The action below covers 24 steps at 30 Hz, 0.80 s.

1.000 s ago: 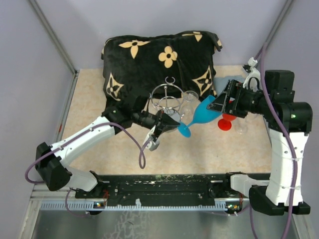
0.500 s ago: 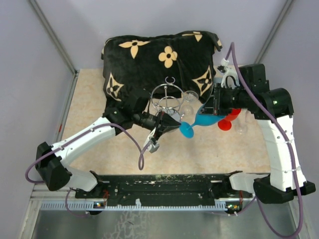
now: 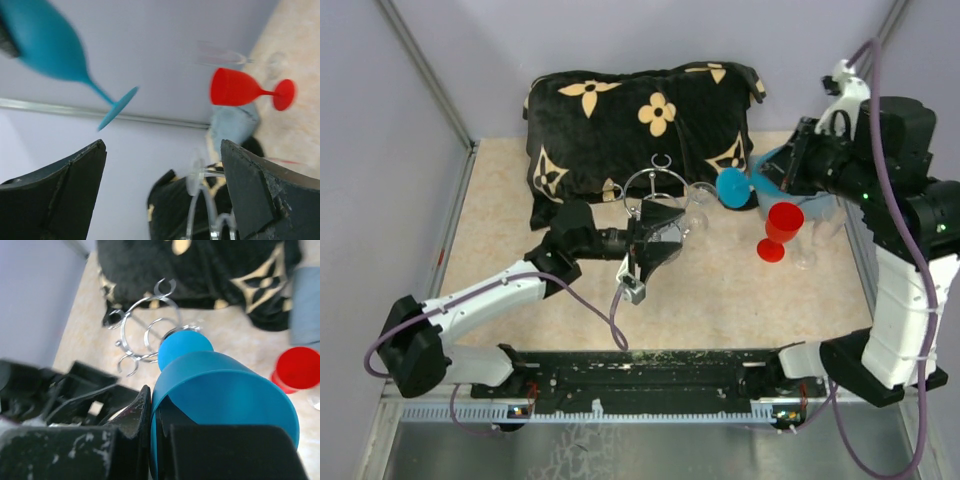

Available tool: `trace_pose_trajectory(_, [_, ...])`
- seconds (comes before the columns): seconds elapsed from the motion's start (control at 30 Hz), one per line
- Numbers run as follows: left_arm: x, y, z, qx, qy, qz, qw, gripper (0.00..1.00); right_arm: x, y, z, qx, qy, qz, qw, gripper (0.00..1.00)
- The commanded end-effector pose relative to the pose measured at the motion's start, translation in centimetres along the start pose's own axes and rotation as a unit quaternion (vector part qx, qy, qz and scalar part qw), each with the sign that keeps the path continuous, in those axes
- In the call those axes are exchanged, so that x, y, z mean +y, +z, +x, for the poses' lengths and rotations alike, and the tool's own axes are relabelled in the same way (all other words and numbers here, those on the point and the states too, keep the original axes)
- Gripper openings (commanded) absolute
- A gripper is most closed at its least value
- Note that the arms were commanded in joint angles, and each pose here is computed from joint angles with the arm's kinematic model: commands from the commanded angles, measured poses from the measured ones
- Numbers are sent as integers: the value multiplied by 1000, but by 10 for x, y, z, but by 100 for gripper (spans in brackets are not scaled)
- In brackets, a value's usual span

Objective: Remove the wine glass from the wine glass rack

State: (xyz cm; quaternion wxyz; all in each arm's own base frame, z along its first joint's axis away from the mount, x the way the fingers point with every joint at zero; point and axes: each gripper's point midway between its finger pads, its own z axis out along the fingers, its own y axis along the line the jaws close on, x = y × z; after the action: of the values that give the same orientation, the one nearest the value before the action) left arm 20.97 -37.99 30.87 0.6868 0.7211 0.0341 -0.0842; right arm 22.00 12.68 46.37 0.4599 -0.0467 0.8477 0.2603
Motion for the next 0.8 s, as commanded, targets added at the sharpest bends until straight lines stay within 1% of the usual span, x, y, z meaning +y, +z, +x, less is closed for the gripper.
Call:
trace_pose_trajectory(0.0, [91,-16,-18,7,23,-157,987,100,-59,-21,-31,-86,14,161,983,0])
trace_pose_trajectory(0.1, [127,-23,-26,5,24,-212,977,100,-98,-22,-42,-114,42,228,966,0])
trace_pose_trajectory(0.17, [154,-29,-26,11,11,-252,968,100,-126,-28,-47,-134,56,279,949,0])
trace_pose_trajectory(0.27, [193,-41,-16,36,-29,-312,949,100,-162,-31,-46,-134,74,322,934,0])
trace_pose_trajectory(0.37, [219,-52,-7,59,-50,-356,931,99,-180,-32,-46,-129,75,348,926,0])
trace_pose_trajectory(0.5, [238,-65,4,87,-84,-396,910,99,-200,-45,-40,-116,69,400,907,0])
trace_pose_trajectory(0.57, [241,-71,13,108,-103,-409,900,99,-207,-51,-36,-114,73,417,899,0])
trace_pose_trajectory(0.67, [237,-76,18,122,-109,-414,896,99,-214,-48,-22,-101,101,410,901,0])
trace_pose_trajectory(0.77, [232,-79,18,128,-113,-412,895,99,-228,-50,-4,-90,128,422,893,0])
